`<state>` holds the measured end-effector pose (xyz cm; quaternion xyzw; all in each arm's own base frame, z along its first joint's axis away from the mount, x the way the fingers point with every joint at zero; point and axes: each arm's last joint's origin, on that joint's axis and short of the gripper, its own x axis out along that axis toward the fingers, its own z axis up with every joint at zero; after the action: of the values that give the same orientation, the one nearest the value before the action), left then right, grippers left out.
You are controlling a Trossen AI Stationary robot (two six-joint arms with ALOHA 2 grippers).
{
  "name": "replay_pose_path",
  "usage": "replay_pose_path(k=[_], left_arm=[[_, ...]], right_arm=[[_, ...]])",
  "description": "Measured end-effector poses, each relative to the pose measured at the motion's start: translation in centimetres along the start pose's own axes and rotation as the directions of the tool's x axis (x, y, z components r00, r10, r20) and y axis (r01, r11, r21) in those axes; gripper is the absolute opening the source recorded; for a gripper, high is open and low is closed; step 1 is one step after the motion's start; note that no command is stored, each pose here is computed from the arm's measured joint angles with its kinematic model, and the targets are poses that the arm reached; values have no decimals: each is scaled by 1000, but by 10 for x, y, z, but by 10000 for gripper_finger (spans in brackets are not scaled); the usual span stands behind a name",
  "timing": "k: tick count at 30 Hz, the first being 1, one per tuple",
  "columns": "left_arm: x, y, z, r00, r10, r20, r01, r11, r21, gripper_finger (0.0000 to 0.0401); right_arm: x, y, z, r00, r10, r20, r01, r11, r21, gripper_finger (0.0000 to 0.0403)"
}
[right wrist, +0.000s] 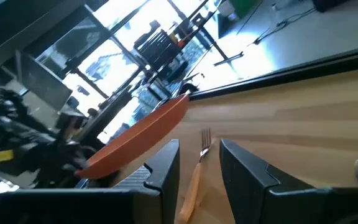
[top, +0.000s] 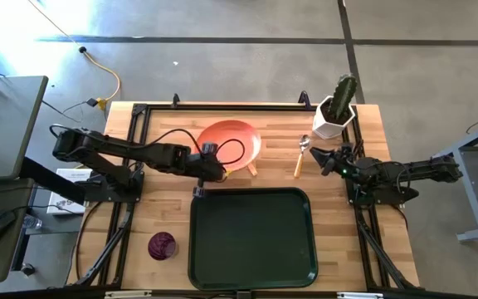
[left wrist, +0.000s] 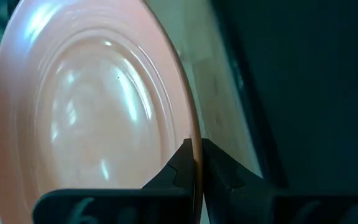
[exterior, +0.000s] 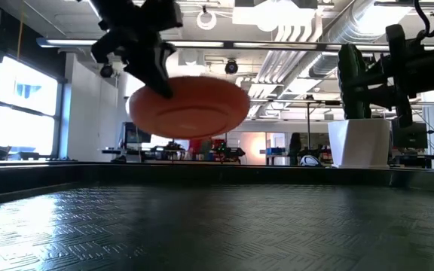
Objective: Pick and place plate/cup/fork/spoon on tray
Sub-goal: Put the orange plate on the black tray
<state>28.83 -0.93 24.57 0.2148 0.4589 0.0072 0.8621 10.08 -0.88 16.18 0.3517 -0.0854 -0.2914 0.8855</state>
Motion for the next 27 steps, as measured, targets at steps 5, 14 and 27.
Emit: replay_pose_path(k=[5, 14, 27], left_arm=[[-9, -5, 12, 996, -58, 63, 46, 984, 173, 1], [-23, -35, 29, 974, -164, 155, 62, 855, 515, 1], [-43, -89, 37, 944, -272, 188, 43, 666, 744, 6]], right_arm=[[0, -2, 1, 997, -58, 53, 57, 998, 11, 105], [0, -2, 2, 995, -73, 67, 71, 997, 24, 105], [0, -2, 2, 995, -71, 65, 70, 997, 24, 105]])
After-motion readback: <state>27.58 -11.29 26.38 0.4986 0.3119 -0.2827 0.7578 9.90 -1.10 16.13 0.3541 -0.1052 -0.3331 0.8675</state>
